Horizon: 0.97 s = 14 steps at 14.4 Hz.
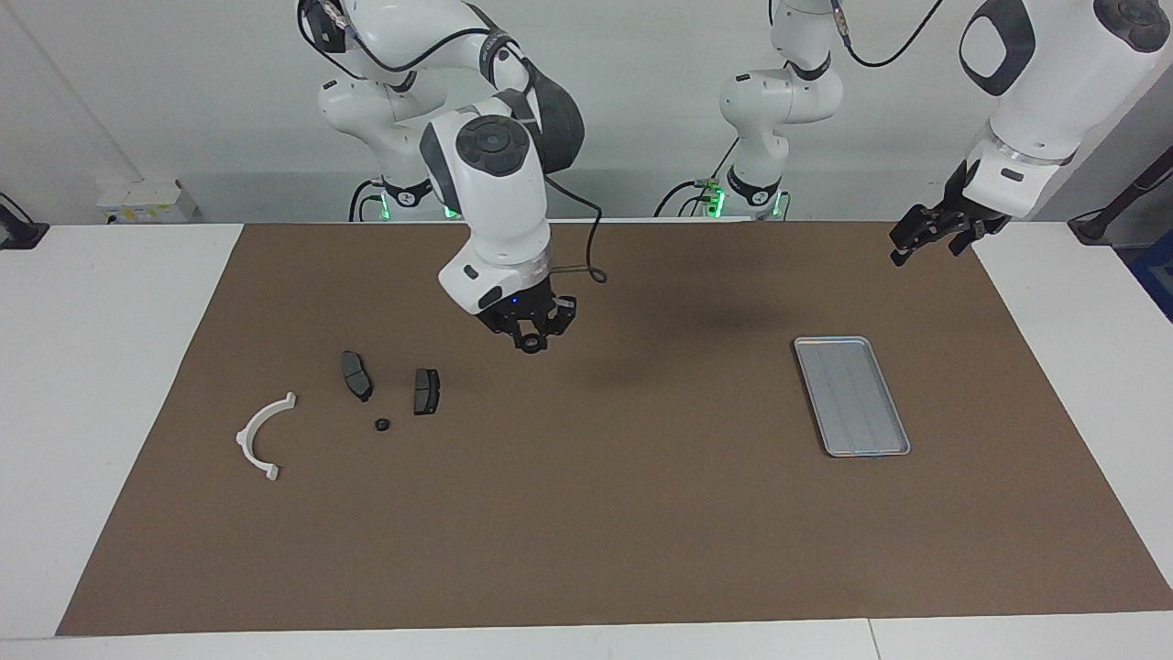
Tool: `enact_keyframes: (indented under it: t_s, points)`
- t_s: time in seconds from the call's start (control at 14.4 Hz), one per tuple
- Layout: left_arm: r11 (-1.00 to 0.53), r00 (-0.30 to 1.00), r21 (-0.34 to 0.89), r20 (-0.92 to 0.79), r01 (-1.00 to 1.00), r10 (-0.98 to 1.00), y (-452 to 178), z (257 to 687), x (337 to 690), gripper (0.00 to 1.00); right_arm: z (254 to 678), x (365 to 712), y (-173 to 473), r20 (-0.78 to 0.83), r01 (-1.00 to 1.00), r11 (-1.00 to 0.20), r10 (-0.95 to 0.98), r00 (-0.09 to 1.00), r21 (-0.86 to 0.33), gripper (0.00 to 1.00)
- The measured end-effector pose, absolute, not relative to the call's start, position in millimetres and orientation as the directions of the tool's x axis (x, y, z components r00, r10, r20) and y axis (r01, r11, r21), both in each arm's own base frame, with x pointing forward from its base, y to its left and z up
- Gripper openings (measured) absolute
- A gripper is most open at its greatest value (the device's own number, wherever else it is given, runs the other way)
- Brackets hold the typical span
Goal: Pick bearing gear from pile to tray
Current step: 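Lift the black bearing and carry it toward the table center with the right gripper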
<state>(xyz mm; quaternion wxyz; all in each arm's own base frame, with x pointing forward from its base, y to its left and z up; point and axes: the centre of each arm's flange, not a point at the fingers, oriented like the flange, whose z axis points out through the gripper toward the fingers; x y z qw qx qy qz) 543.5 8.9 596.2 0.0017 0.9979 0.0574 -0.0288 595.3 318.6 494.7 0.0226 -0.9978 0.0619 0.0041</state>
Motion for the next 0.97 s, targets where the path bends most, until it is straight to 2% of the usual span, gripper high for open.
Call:
enact_keyframes:
  t_s: [0.21, 0.49, 0.97]
  points:
    - [-0.993, 0.992, 0.000, -0.058, 0.115, 0.114, 9, 596, 544, 1.00, 479, 568, 373, 0.000, -0.109, -0.992, -0.110, 0.994, -0.055, 0.35]
    - [-0.993, 0.992, 0.000, -0.058, 0.114, 0.114, 9, 596, 543, 1.00, 431, 542, 424, -0.009, -0.039, -0.998, -0.038, 0.999, -0.048, 0.35]
    - [-0.994, 0.993, 0.000, -0.055, 0.106, 0.106, 4, 598, 543, 1.00, 338, 544, 432, 0.006, -0.008, -0.999, -0.009, 1.000, -0.053, 0.35]
